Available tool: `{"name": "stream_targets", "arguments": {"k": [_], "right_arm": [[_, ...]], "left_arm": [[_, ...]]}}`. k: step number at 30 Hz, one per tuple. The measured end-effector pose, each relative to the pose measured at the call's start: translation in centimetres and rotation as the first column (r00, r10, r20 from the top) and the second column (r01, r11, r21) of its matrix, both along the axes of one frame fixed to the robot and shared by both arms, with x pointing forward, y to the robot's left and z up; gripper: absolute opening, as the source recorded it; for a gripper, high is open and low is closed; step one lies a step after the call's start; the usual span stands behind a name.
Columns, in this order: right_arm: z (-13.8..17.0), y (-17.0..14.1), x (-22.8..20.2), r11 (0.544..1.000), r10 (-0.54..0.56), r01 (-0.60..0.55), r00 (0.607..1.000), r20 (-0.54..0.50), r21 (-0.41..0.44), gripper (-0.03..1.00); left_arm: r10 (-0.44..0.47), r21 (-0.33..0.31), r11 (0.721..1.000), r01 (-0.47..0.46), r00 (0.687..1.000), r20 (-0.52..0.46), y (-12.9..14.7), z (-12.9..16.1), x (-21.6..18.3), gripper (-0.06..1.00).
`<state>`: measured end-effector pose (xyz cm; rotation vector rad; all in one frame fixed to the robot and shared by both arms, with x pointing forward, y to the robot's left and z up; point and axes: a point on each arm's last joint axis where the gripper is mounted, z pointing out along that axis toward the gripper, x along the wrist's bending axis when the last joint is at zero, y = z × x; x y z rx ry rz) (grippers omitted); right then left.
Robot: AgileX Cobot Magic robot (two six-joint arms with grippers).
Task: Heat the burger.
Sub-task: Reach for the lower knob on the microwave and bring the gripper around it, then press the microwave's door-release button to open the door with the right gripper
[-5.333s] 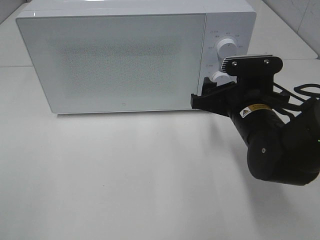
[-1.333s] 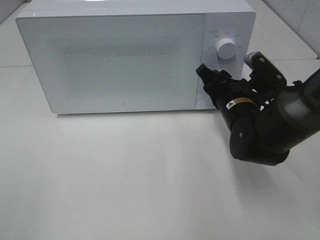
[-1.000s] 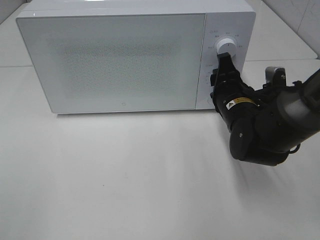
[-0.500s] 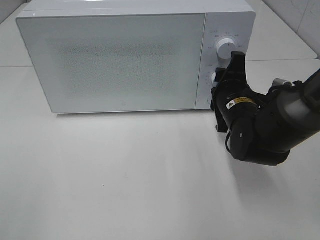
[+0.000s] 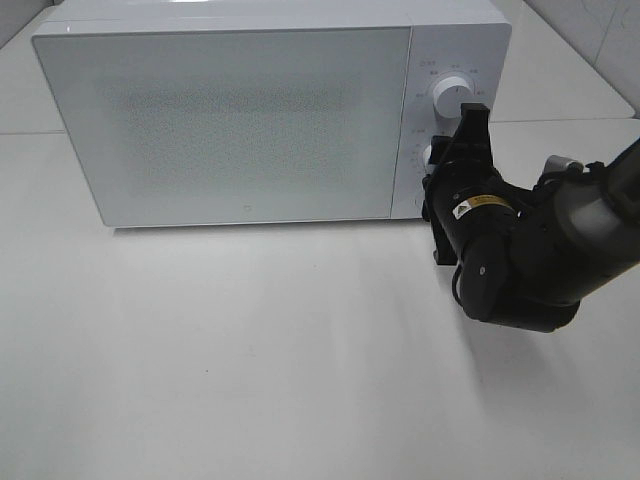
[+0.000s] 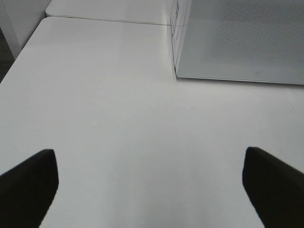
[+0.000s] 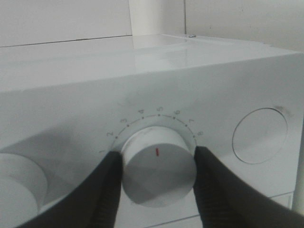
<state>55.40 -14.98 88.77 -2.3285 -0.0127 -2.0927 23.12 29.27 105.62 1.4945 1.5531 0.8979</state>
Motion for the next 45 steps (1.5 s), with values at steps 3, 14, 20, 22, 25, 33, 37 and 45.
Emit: {"name": "stream_targets", "arguments": {"k": [3,14,20,22,25,33,37,45], "right_arm": [[0.0,0.0,0.0,1.0,0.001,-0.001,1.0,0.0,-0.012,0.43],[-0.01,-0.07,0.0,0.999,-0.004,0.004,1.0,-0.001,-0.035,0.43],[-0.01,-0.07,0.0,0.999,-0.003,0.003,1.0,-0.001,-0.048,0.43],[-0.02,-0.12,0.0,0.999,-0.008,0.008,1.0,-0.002,-0.051,0.43],[-0.01,-0.15,-0.03,0.998,-0.016,0.016,1.0,-0.003,-0.055,0.43],[0.0,-0.22,-0.05,0.994,-0.043,0.042,0.999,-0.011,-0.098,0.5],[-0.08,-0.54,-0.07,0.993,-0.079,0.077,0.997,-0.02,-0.092,0.55],[0.66,-0.87,-0.1,0.99,-0.117,0.115,0.993,-0.013,-0.078,0.59]], "left_arm": [[0.0,0.0,1.0,0.0,1.0,0.0,0.0,0.0,0.0,0.97],[0.0,0.0,1.0,0.0,1.0,0.0,0.0,0.0,0.0,0.97],[0.0,0.0,1.0,0.0,1.0,0.0,0.0,0.0,0.0,0.97],[0.0,0.0,1.0,0.0,1.0,0.0,0.0,0.0,0.0,0.97],[0.0,0.0,1.0,0.0,1.0,0.0,0.0,0.0,0.0,0.97],[0.0,0.0,1.0,0.0,1.0,0.0,0.0,0.0,0.0,0.97],[0.0,0.0,1.0,0.0,1.0,0.0,0.0,0.0,0.0,0.97],[0.0,0.0,1.0,0.0,1.0,0.0,0.0,0.0,0.0,0.97]]}}
